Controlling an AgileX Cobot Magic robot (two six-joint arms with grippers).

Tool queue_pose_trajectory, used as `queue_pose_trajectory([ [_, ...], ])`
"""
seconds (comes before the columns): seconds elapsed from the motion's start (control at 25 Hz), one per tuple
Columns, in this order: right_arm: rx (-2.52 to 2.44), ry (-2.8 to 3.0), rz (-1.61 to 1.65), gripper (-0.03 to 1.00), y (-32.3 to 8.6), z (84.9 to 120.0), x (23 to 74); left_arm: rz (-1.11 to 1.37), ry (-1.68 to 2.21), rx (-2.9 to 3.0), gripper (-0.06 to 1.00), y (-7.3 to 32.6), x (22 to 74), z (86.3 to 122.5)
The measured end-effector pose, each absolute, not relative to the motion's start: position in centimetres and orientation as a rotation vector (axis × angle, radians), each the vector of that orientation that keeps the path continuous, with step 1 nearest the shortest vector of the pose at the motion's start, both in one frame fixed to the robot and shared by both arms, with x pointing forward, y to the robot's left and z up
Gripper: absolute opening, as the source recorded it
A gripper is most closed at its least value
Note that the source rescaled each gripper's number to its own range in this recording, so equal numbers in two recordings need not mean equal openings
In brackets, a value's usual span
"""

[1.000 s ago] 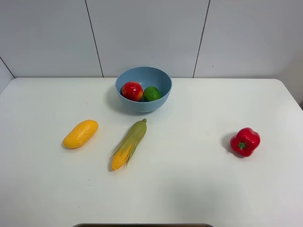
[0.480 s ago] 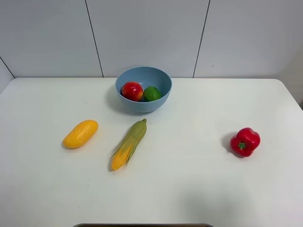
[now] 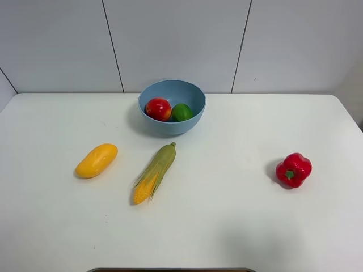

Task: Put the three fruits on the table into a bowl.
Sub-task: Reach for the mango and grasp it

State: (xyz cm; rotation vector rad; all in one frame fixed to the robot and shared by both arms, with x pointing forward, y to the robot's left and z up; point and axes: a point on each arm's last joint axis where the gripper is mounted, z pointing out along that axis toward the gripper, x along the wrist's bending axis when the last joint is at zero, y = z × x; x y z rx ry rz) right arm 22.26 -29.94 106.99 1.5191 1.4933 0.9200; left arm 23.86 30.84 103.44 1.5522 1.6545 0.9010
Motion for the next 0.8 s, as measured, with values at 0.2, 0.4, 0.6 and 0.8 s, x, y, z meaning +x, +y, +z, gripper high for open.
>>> queue_pose_trajectory([
  [0.2, 1.528, 1.502, 0.909, 1.00, -29.96, 106.63, 22.44, 0.901, 1.654, 1.553, 1.00, 30.84, 23.86, 103.44],
  [0.4, 1.528, 1.502, 0.910, 1.00, -29.96, 106.63, 22.44, 0.901, 1.654, 1.553, 1.00, 30.84, 23.86, 103.44],
  [0.6, 1.528, 1.502, 0.910, 1.00, -29.96, 106.63, 22.44, 0.901, 1.654, 1.553, 1.00, 30.84, 23.86, 103.44],
  [0.8, 1.528, 1.502, 0.910, 1.00, -29.96, 106.63, 22.44, 0.901, 1.654, 1.553, 1.00, 30.84, 23.86, 103.44],
])
